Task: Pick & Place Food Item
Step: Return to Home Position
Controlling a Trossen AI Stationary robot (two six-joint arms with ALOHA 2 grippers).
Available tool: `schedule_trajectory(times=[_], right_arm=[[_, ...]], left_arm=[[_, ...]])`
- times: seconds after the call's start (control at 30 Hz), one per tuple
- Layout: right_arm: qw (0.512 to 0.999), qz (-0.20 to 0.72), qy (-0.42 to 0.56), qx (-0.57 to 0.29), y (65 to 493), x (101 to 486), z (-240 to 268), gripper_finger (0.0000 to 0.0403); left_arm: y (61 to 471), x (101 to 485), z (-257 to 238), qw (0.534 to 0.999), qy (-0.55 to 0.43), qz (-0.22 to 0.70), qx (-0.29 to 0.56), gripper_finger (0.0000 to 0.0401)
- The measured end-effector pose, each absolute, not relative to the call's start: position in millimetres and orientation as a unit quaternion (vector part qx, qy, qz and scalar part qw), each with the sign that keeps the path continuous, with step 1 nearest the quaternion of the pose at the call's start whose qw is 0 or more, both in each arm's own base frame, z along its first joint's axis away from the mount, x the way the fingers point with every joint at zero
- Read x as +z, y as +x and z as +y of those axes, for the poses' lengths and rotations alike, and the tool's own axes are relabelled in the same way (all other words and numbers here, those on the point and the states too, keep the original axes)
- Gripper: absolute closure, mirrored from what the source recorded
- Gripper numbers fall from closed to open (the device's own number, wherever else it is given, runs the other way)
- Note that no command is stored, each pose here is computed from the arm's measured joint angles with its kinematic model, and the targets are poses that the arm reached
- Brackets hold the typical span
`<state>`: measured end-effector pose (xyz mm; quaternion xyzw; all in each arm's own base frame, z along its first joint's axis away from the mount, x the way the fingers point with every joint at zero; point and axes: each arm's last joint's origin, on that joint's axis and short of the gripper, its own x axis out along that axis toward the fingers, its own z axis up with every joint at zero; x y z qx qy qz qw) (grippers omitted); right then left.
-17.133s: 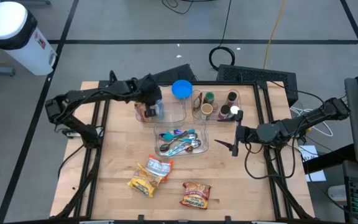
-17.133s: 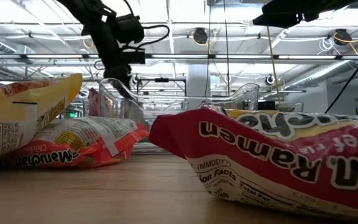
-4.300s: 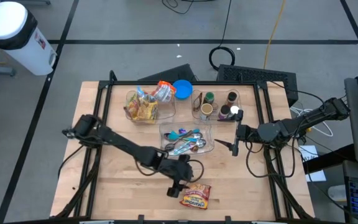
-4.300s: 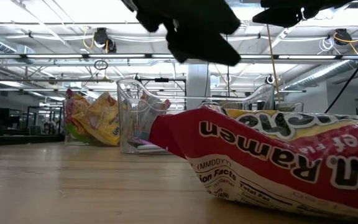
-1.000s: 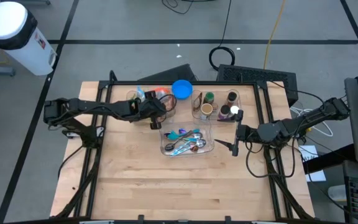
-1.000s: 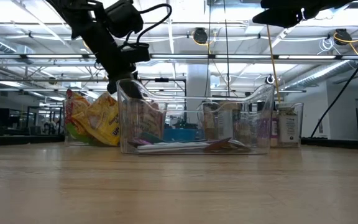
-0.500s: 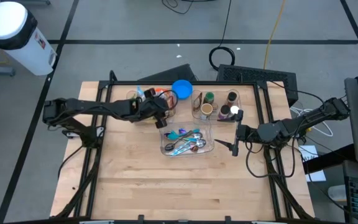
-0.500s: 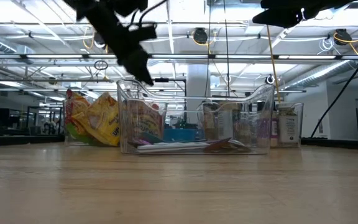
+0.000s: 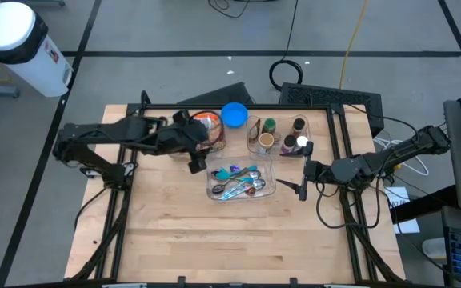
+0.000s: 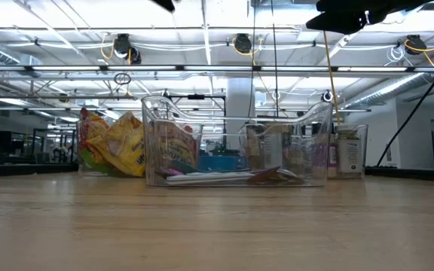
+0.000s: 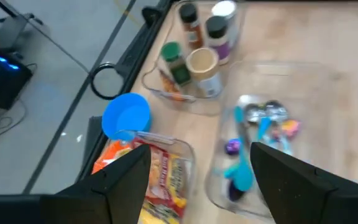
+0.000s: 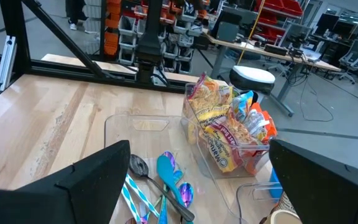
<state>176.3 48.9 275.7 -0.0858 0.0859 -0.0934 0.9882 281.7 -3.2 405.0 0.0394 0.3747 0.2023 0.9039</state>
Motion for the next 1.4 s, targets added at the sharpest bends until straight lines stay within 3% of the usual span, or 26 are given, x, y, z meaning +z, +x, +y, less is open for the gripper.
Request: schedule_trajectory(times=[0.23, 0.47, 0.77, 1.03, 1.4], right_arm=[[0.988, 0.086, -0.086, -0.093, 176.4, 275.7, 49.0, 0.0023], [0.988, 0.086, -0.086, -0.093, 176.3, 275.7, 49.0, 0.0023], [0.988, 0.086, -0.086, -0.093, 176.4, 275.7, 49.0, 0.0023], [0.988, 0.086, -0.086, -0.093, 176.4, 275.8, 49.0, 0.0023], [0.988, 0.085, -0.086, -0.093, 176.4, 275.8, 49.0, 0.0023]], left_arm=[[259.3, 447.1, -29.4, 0.923, 0.035, 0.360, 0.132, 0.0116], [245.3, 462.2, -43.0, 0.926, 0.059, 0.371, 0.036, 0.0116], [214.8, 469.9, -40.2, 0.930, 0.078, 0.357, 0.051, 0.0116], [181.6, 445.4, -31.1, 0.940, 0.066, 0.326, 0.080, 0.0116], [132.0, 343.3, -12.4, 0.953, 0.035, 0.228, 0.198, 0.0116]])
